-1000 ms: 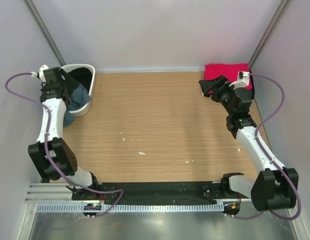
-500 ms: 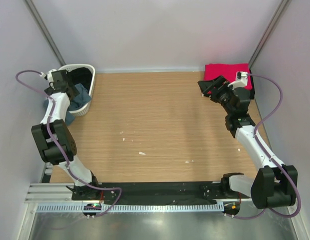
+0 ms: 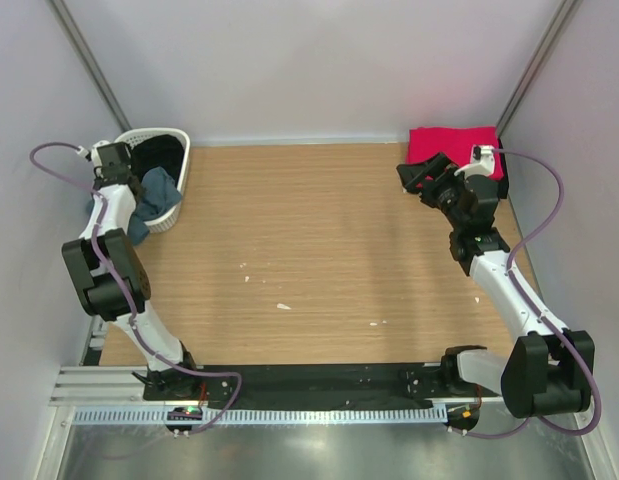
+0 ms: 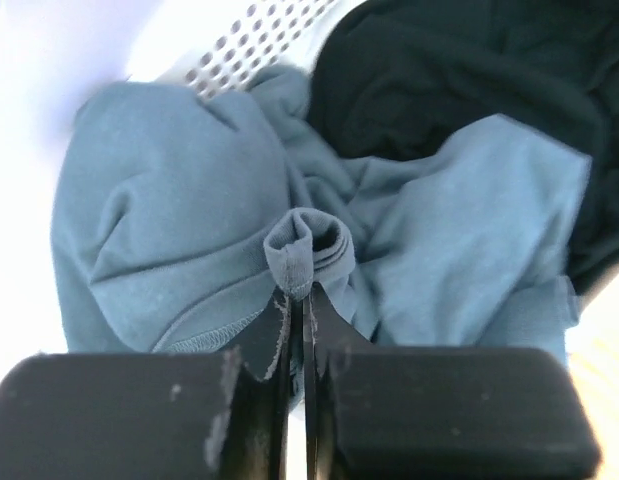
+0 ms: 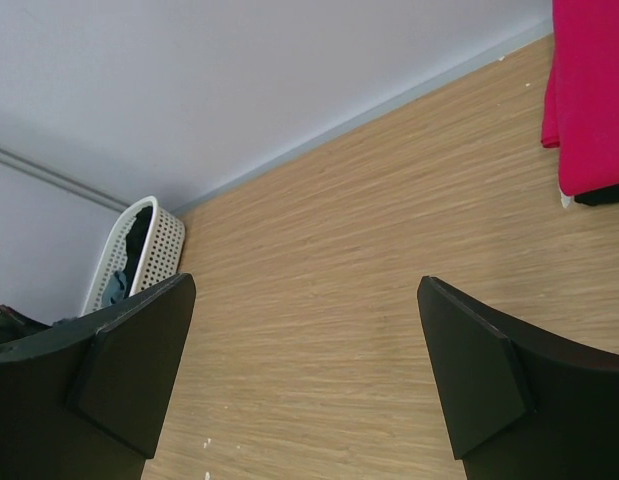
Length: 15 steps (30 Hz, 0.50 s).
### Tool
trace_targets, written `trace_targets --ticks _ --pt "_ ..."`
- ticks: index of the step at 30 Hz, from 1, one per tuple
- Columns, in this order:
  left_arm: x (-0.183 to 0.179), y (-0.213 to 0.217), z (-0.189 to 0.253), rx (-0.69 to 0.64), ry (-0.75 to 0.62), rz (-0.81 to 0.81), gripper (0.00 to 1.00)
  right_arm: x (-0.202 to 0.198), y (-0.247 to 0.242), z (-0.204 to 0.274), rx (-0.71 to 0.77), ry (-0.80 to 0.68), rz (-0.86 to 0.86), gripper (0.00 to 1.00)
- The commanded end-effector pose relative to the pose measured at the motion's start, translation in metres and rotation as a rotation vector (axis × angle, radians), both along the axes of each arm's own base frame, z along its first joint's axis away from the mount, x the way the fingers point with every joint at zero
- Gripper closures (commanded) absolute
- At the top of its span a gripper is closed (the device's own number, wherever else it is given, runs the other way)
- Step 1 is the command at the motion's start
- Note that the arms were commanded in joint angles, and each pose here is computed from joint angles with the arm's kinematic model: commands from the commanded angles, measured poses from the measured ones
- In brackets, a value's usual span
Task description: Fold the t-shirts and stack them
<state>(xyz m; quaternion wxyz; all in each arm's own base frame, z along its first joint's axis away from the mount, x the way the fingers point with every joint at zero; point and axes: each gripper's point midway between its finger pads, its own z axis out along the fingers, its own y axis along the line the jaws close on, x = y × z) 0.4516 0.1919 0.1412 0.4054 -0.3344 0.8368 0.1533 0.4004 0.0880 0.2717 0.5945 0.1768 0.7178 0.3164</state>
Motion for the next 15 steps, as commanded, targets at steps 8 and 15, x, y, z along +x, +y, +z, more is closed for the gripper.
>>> trace_targets --ticks 8,15 --pt "0.0 -0.059 0.121 -0.015 -0.395 -0.183 1.0 -0.001 -0.014 0.025 -0.02 -0.071 -0.081 0.01" --pt "-0.04 -0.131 0.225 0.118 -0.566 -0.291 1.0 0.008 -0.003 0.027 -0.022 -0.074 -0.027 0.01"
